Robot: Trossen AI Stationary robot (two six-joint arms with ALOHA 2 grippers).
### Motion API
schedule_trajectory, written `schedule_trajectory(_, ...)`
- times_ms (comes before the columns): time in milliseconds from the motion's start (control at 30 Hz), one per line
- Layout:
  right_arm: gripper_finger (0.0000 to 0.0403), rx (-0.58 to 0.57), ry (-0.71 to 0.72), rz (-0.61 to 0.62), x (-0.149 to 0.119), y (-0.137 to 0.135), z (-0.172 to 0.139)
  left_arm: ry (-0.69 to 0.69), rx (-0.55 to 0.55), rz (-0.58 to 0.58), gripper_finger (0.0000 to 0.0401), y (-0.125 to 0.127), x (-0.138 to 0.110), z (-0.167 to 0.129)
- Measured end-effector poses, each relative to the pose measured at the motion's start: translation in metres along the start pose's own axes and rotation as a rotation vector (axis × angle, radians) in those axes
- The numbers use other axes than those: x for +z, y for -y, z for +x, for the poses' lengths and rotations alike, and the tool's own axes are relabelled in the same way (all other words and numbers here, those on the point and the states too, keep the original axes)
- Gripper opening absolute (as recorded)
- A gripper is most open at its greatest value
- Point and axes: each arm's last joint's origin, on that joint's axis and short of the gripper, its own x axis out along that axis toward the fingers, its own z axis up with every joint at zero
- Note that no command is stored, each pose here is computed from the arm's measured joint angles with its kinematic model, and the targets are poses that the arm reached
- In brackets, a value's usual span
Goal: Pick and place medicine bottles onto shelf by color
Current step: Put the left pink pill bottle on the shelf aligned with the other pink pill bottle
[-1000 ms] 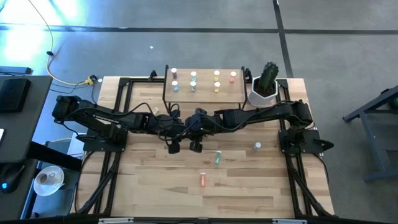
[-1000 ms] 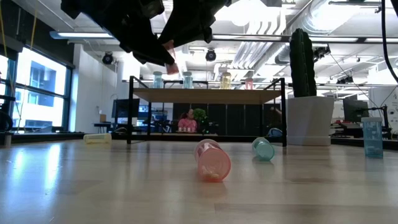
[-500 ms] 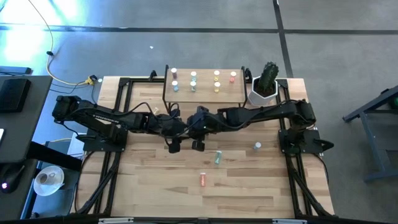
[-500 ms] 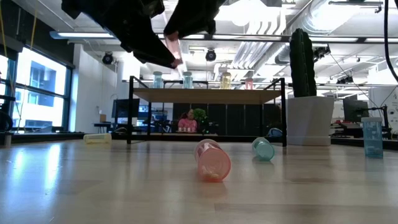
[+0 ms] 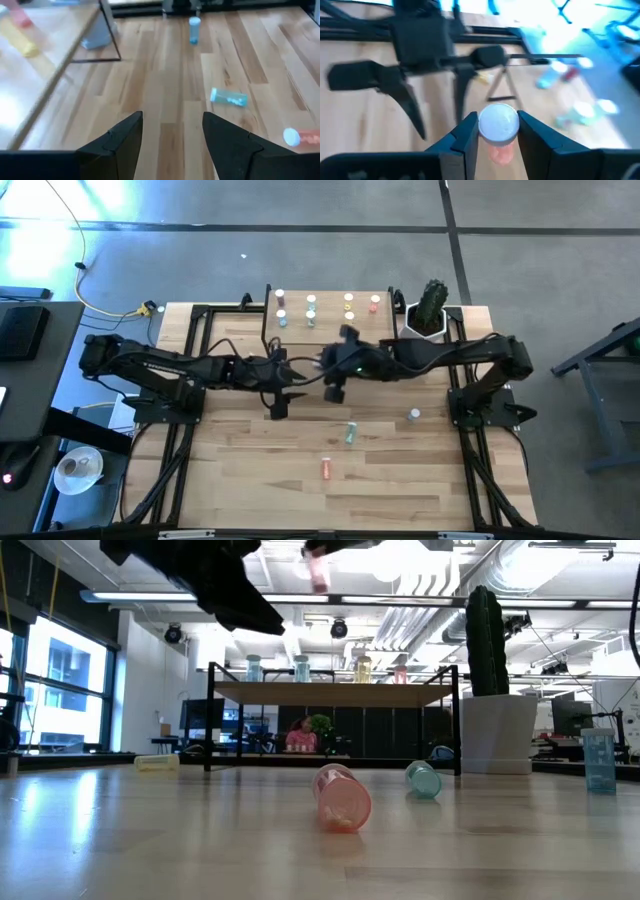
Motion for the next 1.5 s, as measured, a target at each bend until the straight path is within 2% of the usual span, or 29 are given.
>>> schedule_trajectory(167, 0.0104, -0.089, -0.049, -0.037, -0.004, 0.013, -0.022, 0.022, 0.023, -0.017, 0.0196, -0.008, 0.003, -0.007)
schedule_trajectory(267, 0.0104, -0.127, -0.131, -0.048, -0.013, 0.019, -0.024, 0.026, 0.030, -0.022, 0.0196, -0.010, 0.004, -0.008)
schedule_trajectory(467, 0.0104, -0.230, -0.258, 0.033, -0.064, 0.040, 0.001, 0.014, 0.037, -0.025, 0.0195, -0.013, 0.003, -0.008)
schedule_trajectory(633, 0.0104, -0.256, -0.152, 0.172, -0.094, 0.060, -0.007, 0.001, 0.042, -0.025, 0.0195, -0.014, 0.001, -0.008)
schedule_trajectory(800, 0.0104, -0.336, 0.027, 0.279, -0.115, 0.082, -0.026, -0.006, 0.049, -0.029, 0.0195, -0.016, 0.000, -0.008)
schedule_trajectory(1000, 0.0104, -0.458, 0.215, 0.361, -0.152, 0.096, -0.018, -0.001, 0.050, -0.021, 0.0195, -0.016, 0.001, -0.008)
schedule_trajectory(1167, 0.0104, -0.502, 0.217, 0.421, -0.170, 0.103, -0.008, -0.006, 0.050, -0.021, 0.0195, -0.016, 0.000, -0.008)
schedule_trajectory(1367, 0.0104, -0.478, 0.191, 0.431, -0.160, 0.111, -0.003, -0.005, 0.054, -0.021, 0.0195, -0.016, 0.001, -0.008)
schedule_trajectory(1500, 0.0104, -0.484, 0.113, 0.443, -0.163, 0.113, 0.001, -0.007, 0.064, -0.027, 0.0195, -0.019, 0.000, -0.007)
